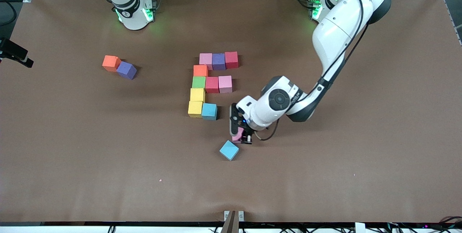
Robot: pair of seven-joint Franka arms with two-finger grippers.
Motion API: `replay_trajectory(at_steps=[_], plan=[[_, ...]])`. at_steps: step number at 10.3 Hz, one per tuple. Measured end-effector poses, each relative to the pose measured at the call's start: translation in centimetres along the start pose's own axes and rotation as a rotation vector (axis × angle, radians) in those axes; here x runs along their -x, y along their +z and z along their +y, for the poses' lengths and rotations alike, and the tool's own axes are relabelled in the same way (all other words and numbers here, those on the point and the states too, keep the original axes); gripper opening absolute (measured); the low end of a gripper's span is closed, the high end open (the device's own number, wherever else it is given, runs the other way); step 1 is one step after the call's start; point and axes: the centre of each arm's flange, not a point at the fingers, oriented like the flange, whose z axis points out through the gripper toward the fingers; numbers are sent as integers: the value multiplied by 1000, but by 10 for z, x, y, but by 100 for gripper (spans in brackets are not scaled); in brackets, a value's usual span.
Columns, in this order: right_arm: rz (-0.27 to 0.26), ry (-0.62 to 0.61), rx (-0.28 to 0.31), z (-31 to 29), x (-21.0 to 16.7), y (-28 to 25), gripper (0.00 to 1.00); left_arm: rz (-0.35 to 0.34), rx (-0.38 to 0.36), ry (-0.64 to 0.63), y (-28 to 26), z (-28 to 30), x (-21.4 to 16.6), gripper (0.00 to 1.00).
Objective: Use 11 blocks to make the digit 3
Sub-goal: 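Carry the light pink cube with the left gripper below the blue cube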
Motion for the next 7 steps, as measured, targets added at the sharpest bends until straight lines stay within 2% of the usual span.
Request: replay_trajectory(at_steps=[3, 7], plan=[[0, -1, 0, 0, 0, 0, 100, 16, 28, 67, 11, 37, -48, 55], [0, -1, 0, 0, 0, 0, 100, 12, 35, 75, 15, 42, -50, 55]])
